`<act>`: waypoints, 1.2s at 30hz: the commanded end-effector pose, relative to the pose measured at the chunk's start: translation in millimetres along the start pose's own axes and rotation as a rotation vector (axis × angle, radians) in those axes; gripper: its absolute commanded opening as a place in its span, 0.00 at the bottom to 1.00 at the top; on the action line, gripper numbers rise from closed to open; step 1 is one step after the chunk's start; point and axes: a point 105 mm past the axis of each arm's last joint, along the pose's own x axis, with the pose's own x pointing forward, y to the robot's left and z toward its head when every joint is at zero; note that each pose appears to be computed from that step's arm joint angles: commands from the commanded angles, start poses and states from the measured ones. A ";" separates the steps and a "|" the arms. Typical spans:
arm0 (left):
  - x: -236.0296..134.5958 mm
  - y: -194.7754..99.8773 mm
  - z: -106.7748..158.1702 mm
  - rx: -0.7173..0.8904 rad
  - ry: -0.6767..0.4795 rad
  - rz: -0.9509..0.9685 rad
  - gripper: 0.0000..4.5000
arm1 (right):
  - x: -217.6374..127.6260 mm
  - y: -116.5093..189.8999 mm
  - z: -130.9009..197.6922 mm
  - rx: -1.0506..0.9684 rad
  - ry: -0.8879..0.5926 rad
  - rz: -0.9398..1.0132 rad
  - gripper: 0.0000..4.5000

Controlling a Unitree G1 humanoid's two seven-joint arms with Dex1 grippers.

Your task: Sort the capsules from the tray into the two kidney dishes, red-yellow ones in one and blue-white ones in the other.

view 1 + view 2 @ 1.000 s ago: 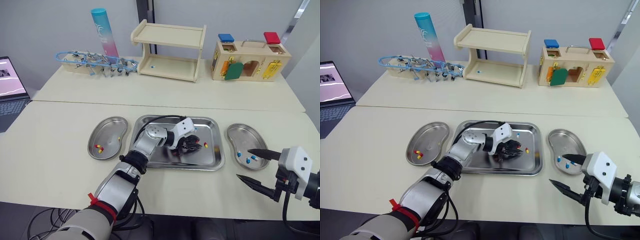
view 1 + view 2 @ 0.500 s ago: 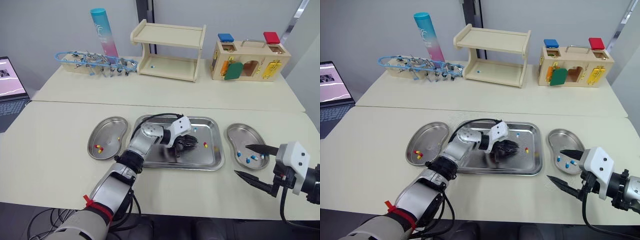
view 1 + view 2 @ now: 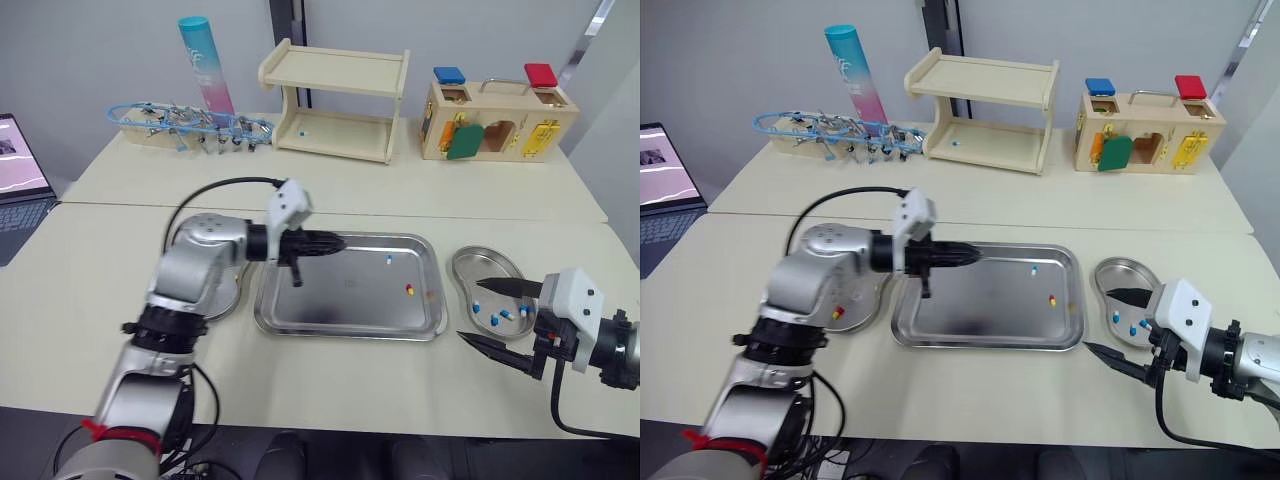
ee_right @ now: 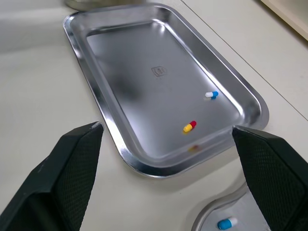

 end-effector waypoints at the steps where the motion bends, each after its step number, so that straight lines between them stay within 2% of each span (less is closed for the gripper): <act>1: -58.9 16.6 0.7 -0.054 -0.005 0.179 0.01 | 14.4 6.3 19.8 -0.052 -0.075 0.100 1.00; 4: -104.1 25.1 -23.1 -0.107 0.074 0.330 0.01 | 30.4 8.6 33.4 -0.079 -0.138 0.179 1.00; 8: -142.8 24.8 -48.7 -0.206 0.128 0.470 0.01 | 48.4 17.4 50.8 -0.087 -0.222 0.296 1.00; 15: -153.4 26.8 -73.9 -0.271 0.110 0.557 0.01 | 64.2 23.0 58.5 -0.096 -0.264 0.389 1.00; 18: -152.4 27.4 -69.7 -0.262 0.080 0.535 0.17 | 65.9 22.4 57.6 -0.097 -0.264 0.395 1.00; 20: -151.7 30.3 -59.9 -0.258 0.025 0.532 0.31 | 67.1 23.3 57.0 -0.097 -0.264 0.397 1.00; 29: -156.0 32.1 -56.1 -0.312 0.000 0.516 0.96 | 66.3 31.6 51.7 -0.074 -0.264 0.385 1.00; 30: -157.2 33.1 -55.9 -0.314 -0.002 0.520 0.99 | 66.1 31.9 51.3 -0.073 -0.263 0.383 1.00; 36: -165.1 35.2 -43.9 -0.314 -0.049 0.521 0.99 | 66.6 32.7 50.1 -0.078 -0.260 0.371 1.00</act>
